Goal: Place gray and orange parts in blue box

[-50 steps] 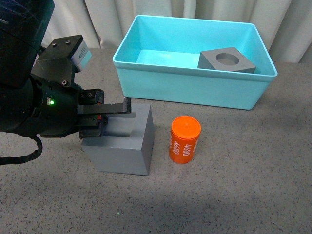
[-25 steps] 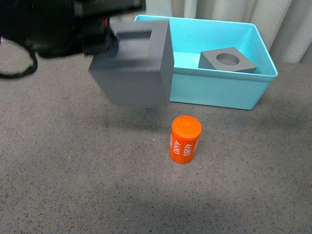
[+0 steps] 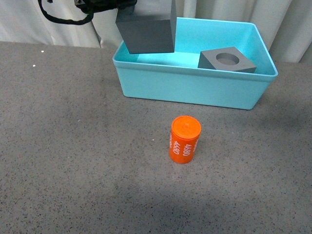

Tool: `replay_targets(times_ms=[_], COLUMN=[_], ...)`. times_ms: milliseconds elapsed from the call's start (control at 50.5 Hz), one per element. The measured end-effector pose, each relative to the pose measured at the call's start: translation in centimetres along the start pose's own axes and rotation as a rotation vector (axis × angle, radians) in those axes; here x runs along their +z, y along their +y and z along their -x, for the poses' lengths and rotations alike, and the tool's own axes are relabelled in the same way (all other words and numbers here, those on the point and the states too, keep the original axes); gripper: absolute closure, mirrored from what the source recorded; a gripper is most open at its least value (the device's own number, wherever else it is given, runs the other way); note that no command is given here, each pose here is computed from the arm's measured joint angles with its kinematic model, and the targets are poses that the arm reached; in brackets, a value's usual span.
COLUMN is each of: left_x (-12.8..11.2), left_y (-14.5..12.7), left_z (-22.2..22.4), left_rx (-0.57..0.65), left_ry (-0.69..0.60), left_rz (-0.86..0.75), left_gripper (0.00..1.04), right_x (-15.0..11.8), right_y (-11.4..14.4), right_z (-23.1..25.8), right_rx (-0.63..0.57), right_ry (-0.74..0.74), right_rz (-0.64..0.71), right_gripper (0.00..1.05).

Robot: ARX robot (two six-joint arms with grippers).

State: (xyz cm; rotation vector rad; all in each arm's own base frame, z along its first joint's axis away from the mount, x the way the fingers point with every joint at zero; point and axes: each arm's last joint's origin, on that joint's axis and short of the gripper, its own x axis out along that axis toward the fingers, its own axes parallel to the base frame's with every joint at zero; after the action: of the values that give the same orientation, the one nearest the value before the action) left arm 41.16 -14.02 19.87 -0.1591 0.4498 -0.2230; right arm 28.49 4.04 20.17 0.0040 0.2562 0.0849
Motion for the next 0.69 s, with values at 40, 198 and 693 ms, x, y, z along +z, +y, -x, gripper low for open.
replay_targets(times_ms=[40,198,693], left_x=[-0.1,-0.5,-3.3], left_y=[0.1,0.5,0.8], left_z=[-0.5,-2.3,-5.2], left_rx=[0.002,0.032,0.079], left_ry=[0.001,0.006,0.149], left_rz=[0.001,-0.001,-0.022], left_gripper=[0.88,0.88,0.88], right_x=[0.0,0.0,0.0], right_y=[0.0,0.0,0.0], right_z=[0.0,0.0,0.0], right_rx=[0.0,0.0,0.0], right_ry=[0.0,0.0,0.0], right_rz=[0.0,0.0,0.0], right_gripper=[0.1,0.1,0.1])
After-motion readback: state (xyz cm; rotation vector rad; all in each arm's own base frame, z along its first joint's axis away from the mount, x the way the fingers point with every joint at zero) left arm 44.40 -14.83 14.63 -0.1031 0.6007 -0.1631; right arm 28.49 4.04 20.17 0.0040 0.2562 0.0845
